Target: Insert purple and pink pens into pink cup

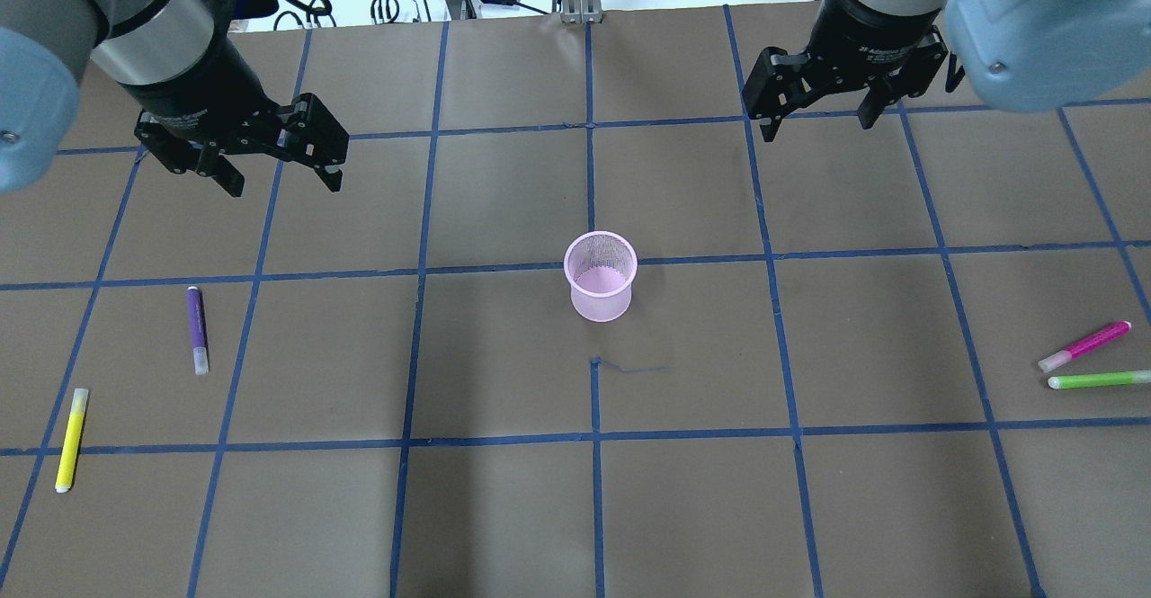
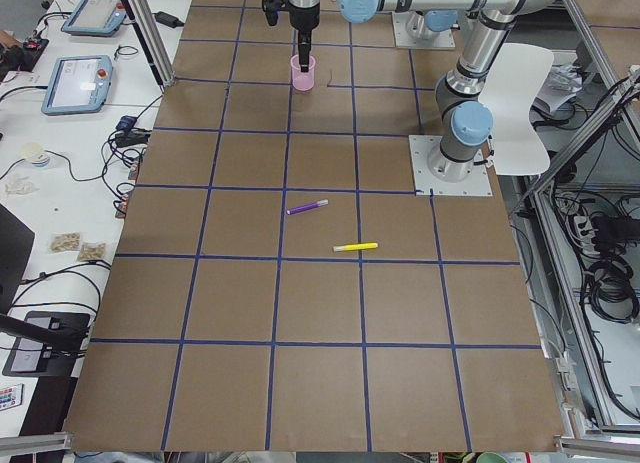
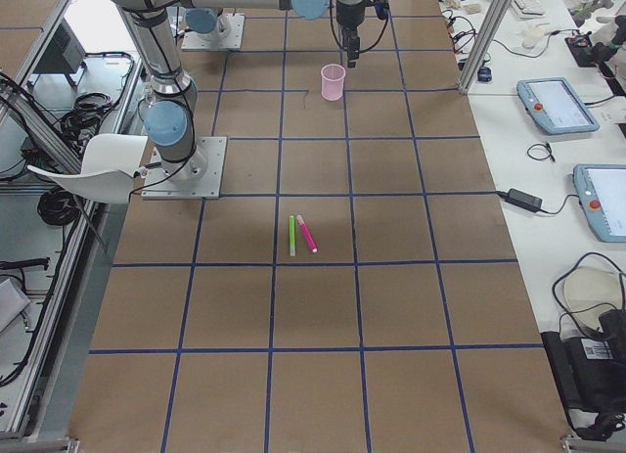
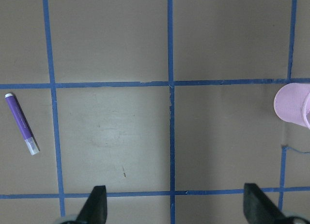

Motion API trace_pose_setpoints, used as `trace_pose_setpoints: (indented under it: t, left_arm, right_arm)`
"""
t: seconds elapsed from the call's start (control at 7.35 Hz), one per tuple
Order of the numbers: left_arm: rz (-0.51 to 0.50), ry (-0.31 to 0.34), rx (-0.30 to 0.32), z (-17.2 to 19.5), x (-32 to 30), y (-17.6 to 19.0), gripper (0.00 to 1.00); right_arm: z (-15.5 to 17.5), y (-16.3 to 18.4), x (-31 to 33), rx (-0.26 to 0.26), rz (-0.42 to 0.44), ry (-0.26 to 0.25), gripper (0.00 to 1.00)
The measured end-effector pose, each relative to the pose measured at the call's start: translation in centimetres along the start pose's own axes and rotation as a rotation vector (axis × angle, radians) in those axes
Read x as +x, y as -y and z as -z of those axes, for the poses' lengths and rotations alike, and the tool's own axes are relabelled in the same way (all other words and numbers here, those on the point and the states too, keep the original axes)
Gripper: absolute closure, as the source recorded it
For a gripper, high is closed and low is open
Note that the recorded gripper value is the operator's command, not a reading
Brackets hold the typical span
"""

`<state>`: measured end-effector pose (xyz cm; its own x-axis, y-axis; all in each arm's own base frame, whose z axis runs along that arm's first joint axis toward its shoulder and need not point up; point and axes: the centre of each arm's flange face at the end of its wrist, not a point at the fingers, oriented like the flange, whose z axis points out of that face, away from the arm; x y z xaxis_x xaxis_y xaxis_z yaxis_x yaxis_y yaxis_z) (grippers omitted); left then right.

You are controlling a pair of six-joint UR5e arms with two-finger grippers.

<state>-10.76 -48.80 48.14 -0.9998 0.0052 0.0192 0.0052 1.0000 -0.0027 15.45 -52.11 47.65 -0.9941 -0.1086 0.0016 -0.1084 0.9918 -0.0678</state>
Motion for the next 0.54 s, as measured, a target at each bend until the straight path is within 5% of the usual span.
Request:
trace_pose_setpoints:
  t: [0.54]
  left_arm:
    - [-0.001, -0.012, -0.002, -0.18, 0.16, 0.09, 0.00]
  right_arm:
    - [0.07, -0.04, 0.00, 0.000, 0.003, -0.001, 0.00]
